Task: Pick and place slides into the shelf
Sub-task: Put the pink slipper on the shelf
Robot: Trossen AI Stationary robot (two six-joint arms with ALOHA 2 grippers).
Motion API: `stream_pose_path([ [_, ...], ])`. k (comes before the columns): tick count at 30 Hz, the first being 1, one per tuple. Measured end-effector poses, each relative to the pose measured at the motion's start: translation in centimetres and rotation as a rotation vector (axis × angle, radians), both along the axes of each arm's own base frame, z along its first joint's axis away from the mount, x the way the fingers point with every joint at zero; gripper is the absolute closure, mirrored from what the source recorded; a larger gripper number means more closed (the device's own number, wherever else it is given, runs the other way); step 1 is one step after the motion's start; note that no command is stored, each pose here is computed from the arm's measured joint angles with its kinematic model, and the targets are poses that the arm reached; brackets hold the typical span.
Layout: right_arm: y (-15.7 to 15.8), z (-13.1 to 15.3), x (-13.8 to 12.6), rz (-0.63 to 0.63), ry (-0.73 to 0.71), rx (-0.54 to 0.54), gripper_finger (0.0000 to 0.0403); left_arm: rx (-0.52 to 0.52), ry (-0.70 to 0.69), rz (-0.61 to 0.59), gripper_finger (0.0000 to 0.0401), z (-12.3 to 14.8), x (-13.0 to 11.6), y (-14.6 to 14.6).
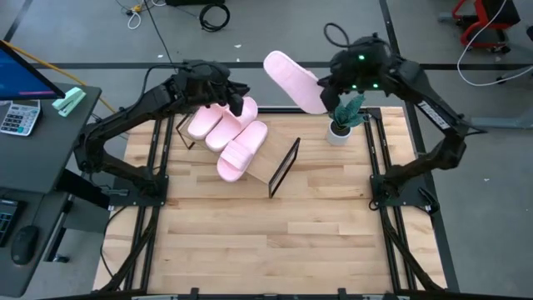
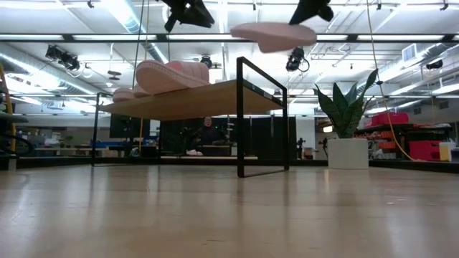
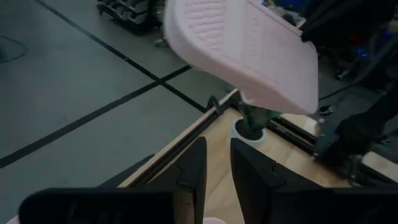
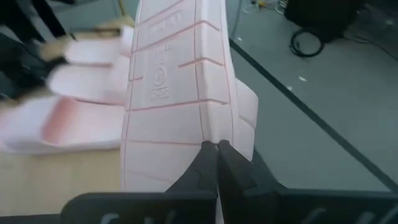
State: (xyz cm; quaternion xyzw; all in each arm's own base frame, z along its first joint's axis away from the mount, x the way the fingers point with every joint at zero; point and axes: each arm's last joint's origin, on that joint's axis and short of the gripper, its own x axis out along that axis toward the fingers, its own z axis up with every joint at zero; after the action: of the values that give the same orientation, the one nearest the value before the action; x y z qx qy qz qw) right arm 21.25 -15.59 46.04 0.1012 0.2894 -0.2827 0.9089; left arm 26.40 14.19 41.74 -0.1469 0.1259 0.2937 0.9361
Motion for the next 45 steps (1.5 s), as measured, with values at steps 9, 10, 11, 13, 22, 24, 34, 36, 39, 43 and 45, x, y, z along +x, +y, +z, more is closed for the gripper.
stream_pose_path([
  [9,2.5,1.7,-2.7,0.076,-0.123,0.104,0.0402,-0.089,-0.123,-0.33,0.0325,1.2,-1.6,0.6],
  [10,2.8,1.8,-2.9,0.087,-0.127,0.118,0.0402,-0.097,-0.137,-0.374,0.0324,1.3,-1.6,0.6],
  [11,3.1,1.9,-3.1,0.1,-0.128,0.128,0.0402,-0.103,-0.149,-0.417,0.0323,1.4,-1.6,0.5],
  [13,4.0,2.0,-3.4,0.125,-0.128,0.144,0.0402,-0.106,-0.169,-0.496,0.0319,1.6,-1.6,0.3],
  [22,7.9,3.4,-4.2,0.264,-0.238,0.236,0.0402,-0.109,-0.178,-0.596,0.0293,1.6,-1.7,0.2],
  [24,8.5,3.7,-4.1,0.294,-0.265,0.239,0.0402,-0.15,-0.179,-0.591,0.0284,1.5,-1.7,0.3],
  [34,10.3,3.2,-1.9,0.387,-0.227,0.228,0.0402,-0.193,-0.178,-0.552,0.0248,1.3,-1.9,0.8],
  [36,10.5,3.1,-1.7,0.405,-0.211,0.221,0.0403,-0.191,-0.178,-0.545,0.0244,1.3,-1.9,0.8],
  [39,10.7,2.8,-1.7,0.419,-0.172,0.225,0.0403,-0.182,-0.182,-0.539,0.0244,1.4,-1.8,0.8],
  [43,10.8,2.4,-1.9,0.421,-0.132,0.231,0.0403,-0.173,-0.188,-0.542,0.0249,1.5,-1.7,0.7],
  [45,10.8,2.3,-2.0,0.42,-0.121,0.236,0.0403,-0.171,-0.188,-0.543,0.0252,1.5,-1.7,0.7],
])
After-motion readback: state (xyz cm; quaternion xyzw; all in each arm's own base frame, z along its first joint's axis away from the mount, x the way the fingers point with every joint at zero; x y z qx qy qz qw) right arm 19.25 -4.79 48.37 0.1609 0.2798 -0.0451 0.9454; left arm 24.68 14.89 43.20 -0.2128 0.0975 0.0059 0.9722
